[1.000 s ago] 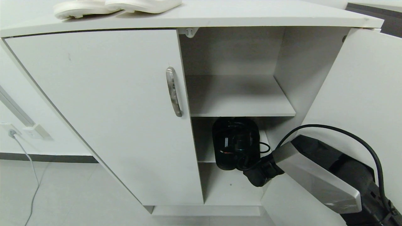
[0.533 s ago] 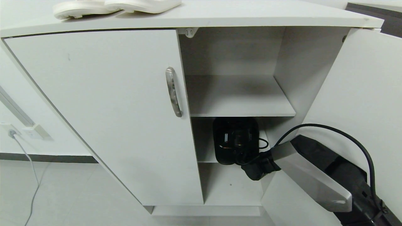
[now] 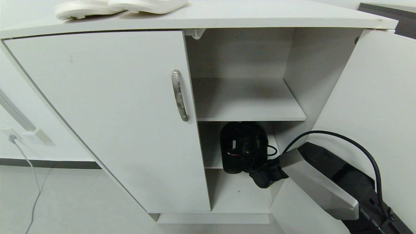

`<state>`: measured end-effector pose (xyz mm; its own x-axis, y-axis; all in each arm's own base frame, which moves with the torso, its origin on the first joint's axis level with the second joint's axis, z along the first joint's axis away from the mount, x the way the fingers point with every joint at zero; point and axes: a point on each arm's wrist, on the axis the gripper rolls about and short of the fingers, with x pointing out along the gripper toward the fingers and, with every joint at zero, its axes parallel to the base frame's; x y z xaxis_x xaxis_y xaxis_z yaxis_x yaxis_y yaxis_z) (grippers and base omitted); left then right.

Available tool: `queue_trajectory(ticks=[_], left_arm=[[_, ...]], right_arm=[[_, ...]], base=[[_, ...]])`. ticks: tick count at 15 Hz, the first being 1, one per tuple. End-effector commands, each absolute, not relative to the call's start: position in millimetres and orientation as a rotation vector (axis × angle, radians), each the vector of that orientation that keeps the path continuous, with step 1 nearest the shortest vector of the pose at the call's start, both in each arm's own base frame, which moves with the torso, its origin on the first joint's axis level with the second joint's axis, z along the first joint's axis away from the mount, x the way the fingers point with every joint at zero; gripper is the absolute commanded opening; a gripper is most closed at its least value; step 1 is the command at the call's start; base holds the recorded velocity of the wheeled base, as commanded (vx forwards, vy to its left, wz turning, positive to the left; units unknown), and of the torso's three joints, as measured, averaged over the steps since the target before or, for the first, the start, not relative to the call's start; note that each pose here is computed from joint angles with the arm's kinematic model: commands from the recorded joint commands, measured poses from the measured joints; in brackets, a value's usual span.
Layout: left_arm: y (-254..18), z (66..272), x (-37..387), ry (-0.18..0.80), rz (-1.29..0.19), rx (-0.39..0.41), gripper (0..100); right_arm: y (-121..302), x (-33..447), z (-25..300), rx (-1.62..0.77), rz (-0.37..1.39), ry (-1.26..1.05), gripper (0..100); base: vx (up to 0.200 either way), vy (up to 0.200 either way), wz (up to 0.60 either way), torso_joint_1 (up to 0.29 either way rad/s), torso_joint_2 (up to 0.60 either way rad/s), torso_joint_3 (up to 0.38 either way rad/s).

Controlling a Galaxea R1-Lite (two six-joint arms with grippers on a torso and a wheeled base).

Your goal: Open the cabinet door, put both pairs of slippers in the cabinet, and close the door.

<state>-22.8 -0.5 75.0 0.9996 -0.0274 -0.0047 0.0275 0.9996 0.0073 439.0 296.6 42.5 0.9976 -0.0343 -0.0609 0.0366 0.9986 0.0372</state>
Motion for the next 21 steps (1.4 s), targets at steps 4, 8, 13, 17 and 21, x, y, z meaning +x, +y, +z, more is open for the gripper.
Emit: queue_trajectory(ticks=[4,8,13,17,21], left_arm=[[-0.6,75.0,-22.7,0.006,-0.028,0.008,0],[-0.6,75.0,-22.7,0.006,-0.028,0.011,0],[-0.6,75.0,-22.7,0.006,-0.028,0.011,0],[-0.6,75.0,-22.7,0.006,-0.029,0.011,0],[-0.6,75.0,-22.7,0.006,-0.029,0.011,0]], right_arm=[[289.3,409.2,56.7,0.028,-0.015,0.072,100],[281.9,344.3,81.3,0.017,0.033,0.081,100],[258.3,283.0,83.2,-0.005,0.067,0.106,100],[258.3,276.5,80.9,-0.005,0.078,0.105,100],[263.4,273.4,75.2,-0.014,0.091,0.115,100]], base=[[0.0,0.0,0.0,0.0,0.0,0.0],[0.0,0.0,0.0,0.0,0.0,0.0],[0.0,0.0,0.0,0.0,0.0,0.0],[0.0,0.0,0.0,0.0,0.0,0.0],[0.0,0.0,0.0,0.0,0.0,0.0]])
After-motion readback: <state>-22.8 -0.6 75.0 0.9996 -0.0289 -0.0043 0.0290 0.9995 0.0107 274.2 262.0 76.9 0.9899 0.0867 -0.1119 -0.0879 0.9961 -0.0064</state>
